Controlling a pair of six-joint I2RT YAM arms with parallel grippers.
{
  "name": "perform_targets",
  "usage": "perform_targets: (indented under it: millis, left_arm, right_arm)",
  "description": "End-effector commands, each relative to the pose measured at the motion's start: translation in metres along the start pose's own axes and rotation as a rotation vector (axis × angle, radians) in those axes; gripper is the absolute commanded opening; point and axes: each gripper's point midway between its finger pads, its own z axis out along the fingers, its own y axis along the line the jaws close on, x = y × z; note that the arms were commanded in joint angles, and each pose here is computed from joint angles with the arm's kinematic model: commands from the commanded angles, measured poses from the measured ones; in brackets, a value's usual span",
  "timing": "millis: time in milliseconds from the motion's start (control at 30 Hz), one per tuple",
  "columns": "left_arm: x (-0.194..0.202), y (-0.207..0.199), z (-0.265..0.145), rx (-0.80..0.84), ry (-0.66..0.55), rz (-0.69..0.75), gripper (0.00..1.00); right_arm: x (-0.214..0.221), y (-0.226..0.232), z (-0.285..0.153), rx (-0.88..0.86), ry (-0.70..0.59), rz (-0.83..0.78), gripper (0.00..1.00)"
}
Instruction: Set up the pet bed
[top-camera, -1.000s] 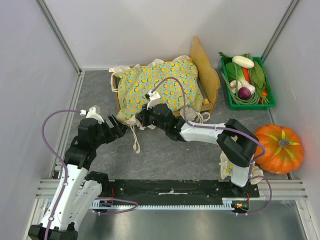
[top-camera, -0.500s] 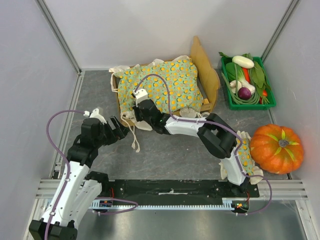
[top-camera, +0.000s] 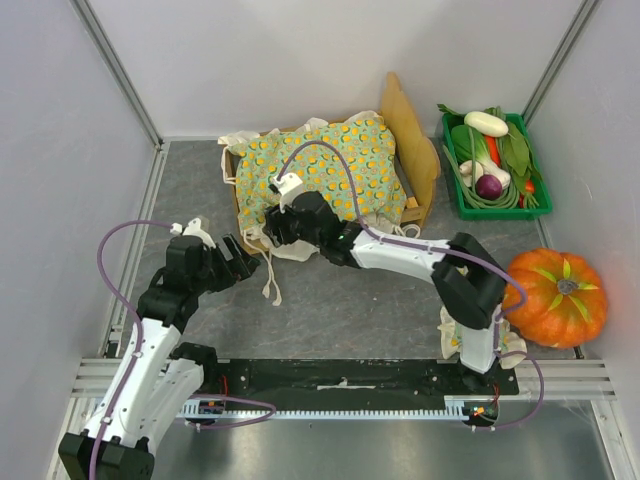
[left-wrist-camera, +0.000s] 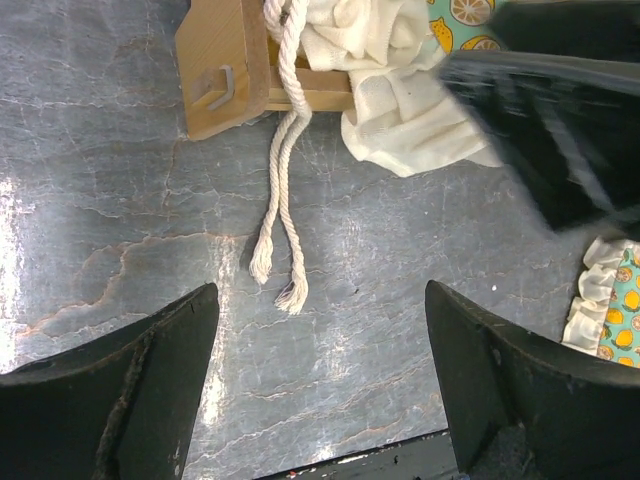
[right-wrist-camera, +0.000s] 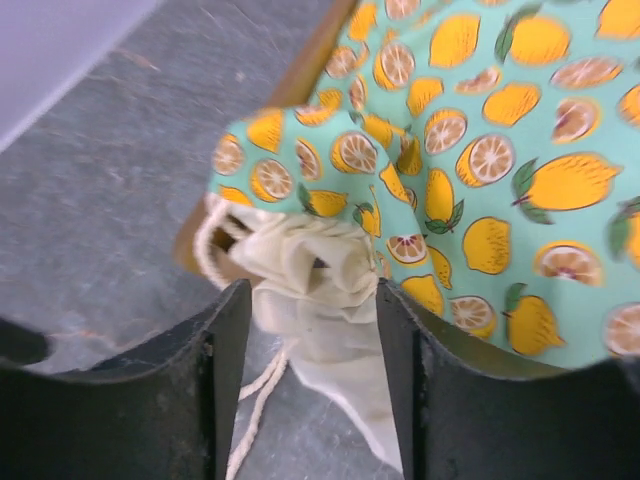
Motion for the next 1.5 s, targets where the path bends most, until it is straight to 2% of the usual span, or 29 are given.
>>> perform_targets:
  millis: [0, 33, 100, 133, 167, 300, 367, 533, 767, 867, 900, 967, 1000, 1100, 1233, 1467]
  left_arm:
    - [-0.008, -0.009, -0.001, 0.037, -0.027, 0.004, 0.89]
    - [-0.008, -0.009, -0.001, 0.038, -0.026, 0.004, 0.89]
    - [-0.008, -0.008, -0.002, 0.035, -0.029, 0.003, 0.89]
    - [-0.007, -0.007, -0.002, 0.034, -0.027, 0.004, 0.89]
    - [-0.005, -0.006, -0.002, 0.032, -0.023, 0.005, 0.89]
    - [-0.002, -0.005, -0.001, 0.033, -0.015, 0.004, 0.89]
    - [-0.002, -0.006, -0.001, 0.038, -0.012, 0.004, 0.89]
    - [-0.004, -0.008, -0.003, 0.042, -0.012, 0.007, 0.89]
    - [-0.002, -0.008, -0.004, 0.044, -0.013, 0.002, 0.89]
    - [-0.002, -0.008, -0.005, 0.043, -0.009, 0.005, 0.89]
    - [-0.001, -0.008, -0.005, 0.045, -0.009, 0.005, 0.89]
    - [-0.002, -0.008, -0.006, 0.046, -0.013, 0.005, 0.89]
    - [-0.002, -0.008, -0.006, 0.047, -0.018, 0.004, 0.89]
    - [-0.002, -0.008, -0.005, 0.045, -0.017, 0.004, 0.89]
    - [-0.002, -0.008, -0.003, 0.051, -0.014, 0.005, 0.89]
    - [0.000, -0.009, -0.001, 0.059, -0.008, 0.006, 0.89]
  right_arm:
    - [-0.046, 0.014, -0.048, -0.088, -0.074, 0.011, 0.62]
    - [-0.052, 0.014, -0.060, -0.089, -0.090, 0.030, 0.64]
    - [-0.026, 0.001, -0.071, -0.035, -0.039, 0.061, 0.65]
    - [-0.029, -0.005, -0.082, 0.005, -0.055, 0.120, 0.66]
    - [-0.004, -0.014, -0.087, 0.037, -0.011, 0.132, 0.67]
    - [0.030, -0.035, -0.104, 0.128, 0.038, 0.219, 0.72]
    - [0.040, -0.042, -0.103, 0.153, 0.053, 0.241, 0.77]
    - [0.044, -0.063, -0.084, 0.204, 0.057, 0.260, 0.79]
    - [0.033, -0.079, -0.055, 0.248, -0.020, 0.316, 0.79]
    - [0.033, -0.075, -0.049, 0.207, -0.071, 0.338, 0.63]
    - [0.024, -0.073, -0.049, 0.191, -0.104, 0.344, 0.47]
    - [0.019, -0.070, -0.054, 0.175, -0.116, 0.342, 0.35]
    - [0.017, -0.069, -0.056, 0.170, -0.116, 0.338, 0.23]
    - [-0.005, -0.068, -0.073, 0.164, -0.164, 0.319, 0.09]
    - [-0.025, -0.071, -0.082, 0.174, -0.218, 0.264, 0.02]
    - [-0.045, -0.093, -0.074, 0.281, -0.319, 0.184, 0.06]
